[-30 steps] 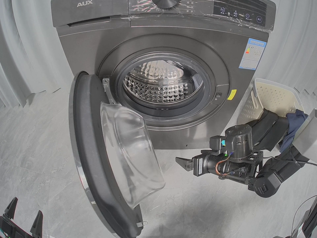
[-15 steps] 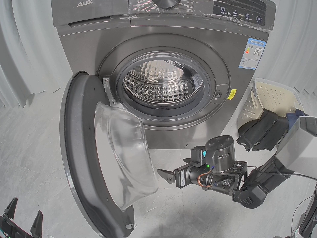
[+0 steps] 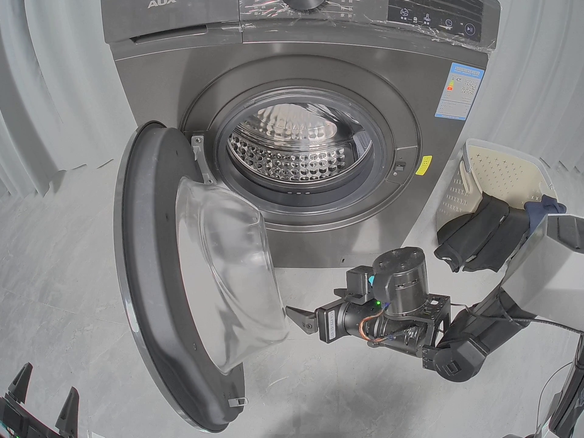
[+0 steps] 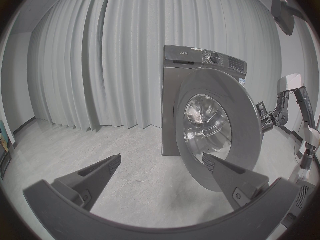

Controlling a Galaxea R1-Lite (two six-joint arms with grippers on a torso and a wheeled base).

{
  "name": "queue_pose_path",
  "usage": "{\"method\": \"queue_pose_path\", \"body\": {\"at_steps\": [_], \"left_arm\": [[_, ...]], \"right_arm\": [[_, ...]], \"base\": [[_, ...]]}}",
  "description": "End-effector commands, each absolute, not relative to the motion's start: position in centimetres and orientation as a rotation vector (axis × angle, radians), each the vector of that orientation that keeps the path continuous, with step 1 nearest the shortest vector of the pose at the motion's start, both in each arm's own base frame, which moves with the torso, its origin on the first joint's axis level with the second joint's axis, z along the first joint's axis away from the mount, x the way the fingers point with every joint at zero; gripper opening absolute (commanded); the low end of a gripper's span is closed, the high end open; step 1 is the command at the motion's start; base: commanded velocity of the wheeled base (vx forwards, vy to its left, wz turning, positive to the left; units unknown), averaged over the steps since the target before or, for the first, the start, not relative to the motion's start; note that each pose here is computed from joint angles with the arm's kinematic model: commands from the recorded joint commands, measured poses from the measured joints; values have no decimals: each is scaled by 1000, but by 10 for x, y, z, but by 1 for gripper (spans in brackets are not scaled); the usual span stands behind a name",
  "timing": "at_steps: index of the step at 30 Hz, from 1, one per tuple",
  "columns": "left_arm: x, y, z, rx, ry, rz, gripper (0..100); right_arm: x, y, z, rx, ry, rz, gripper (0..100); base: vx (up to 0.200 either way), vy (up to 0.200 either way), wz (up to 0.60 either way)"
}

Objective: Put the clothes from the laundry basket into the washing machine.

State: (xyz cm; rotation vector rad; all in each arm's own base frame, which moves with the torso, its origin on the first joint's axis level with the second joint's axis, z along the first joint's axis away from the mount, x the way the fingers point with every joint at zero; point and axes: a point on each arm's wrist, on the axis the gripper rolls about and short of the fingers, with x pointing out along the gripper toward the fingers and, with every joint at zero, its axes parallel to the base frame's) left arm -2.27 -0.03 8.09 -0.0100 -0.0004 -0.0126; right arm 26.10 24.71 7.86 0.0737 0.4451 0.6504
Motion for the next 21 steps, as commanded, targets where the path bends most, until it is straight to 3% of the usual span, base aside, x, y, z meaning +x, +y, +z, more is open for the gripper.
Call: {"method": "queue_pose_path", "body": {"at_steps": [1,4,9,21], "left_arm": [[-23,0,76,-11,2,-12,100],[-23,0,76,-11,2,-12,100],[-23,0,76,-11,2,-12,100],[-23,0,76,-11,2,-12,100]], "right_arm": [[263,255,76,72,442,664,100],[260,264,69,67,452,685,100],[252,286,75,111,363,758,100],[282,281,72,122,335,696,100]], "base": [[0,0,0],[0,0,0],[0,0,0],[0,0,0]]}}
